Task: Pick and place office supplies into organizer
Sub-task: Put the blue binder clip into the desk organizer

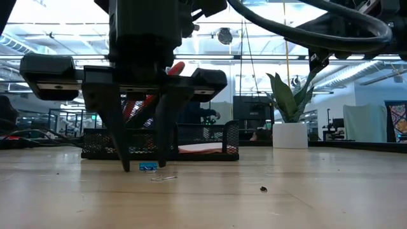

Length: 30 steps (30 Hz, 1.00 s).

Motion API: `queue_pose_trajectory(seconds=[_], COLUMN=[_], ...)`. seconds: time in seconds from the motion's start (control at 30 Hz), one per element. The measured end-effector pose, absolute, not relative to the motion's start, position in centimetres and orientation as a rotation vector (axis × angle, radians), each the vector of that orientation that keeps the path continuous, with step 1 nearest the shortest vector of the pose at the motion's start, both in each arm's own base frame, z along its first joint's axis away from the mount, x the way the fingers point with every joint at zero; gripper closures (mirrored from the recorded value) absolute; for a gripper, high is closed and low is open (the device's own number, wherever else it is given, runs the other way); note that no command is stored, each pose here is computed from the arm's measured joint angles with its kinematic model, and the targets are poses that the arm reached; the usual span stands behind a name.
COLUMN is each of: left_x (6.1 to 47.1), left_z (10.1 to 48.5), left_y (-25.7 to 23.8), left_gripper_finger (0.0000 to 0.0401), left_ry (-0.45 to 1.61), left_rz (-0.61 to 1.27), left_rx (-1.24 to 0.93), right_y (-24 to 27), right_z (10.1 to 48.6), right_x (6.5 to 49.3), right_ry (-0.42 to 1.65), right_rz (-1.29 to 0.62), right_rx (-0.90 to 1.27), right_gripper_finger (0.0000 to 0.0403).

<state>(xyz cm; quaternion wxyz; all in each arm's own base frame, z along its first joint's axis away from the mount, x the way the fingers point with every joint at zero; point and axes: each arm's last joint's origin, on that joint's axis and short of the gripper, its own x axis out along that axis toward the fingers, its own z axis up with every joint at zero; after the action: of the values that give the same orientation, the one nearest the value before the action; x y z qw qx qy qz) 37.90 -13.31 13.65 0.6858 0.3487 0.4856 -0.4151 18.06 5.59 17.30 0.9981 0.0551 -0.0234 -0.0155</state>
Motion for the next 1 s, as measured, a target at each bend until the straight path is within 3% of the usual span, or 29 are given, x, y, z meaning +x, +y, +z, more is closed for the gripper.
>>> queue_pose_trajectory(seconds=[0.4, 0.83, 1.0], left_x=[37.9, 36.5, 35.3], left_z=[13.5, 14.3, 17.2], left_y=[-13.0, -16.2, -16.8], left_gripper_finger=[0.036, 0.0343, 0.0345], left_ry=[1.103, 1.147, 1.124], left_rz=[-0.916, -0.668, -0.438], left_rx=[0.747, 0.974, 1.037], right_y=[5.6, 5.6, 5.6], right_z=[17.3, 17.3, 17.3], right_x=[18.1, 18.1, 18.1], right_ry=[-0.047, -0.047, -0.047], right_rz=[-0.031, -0.031, -0.03], right_rx=[0.11, 0.108, 0.11], right_gripper_finger=[0.0399, 0.0399, 0.0399])
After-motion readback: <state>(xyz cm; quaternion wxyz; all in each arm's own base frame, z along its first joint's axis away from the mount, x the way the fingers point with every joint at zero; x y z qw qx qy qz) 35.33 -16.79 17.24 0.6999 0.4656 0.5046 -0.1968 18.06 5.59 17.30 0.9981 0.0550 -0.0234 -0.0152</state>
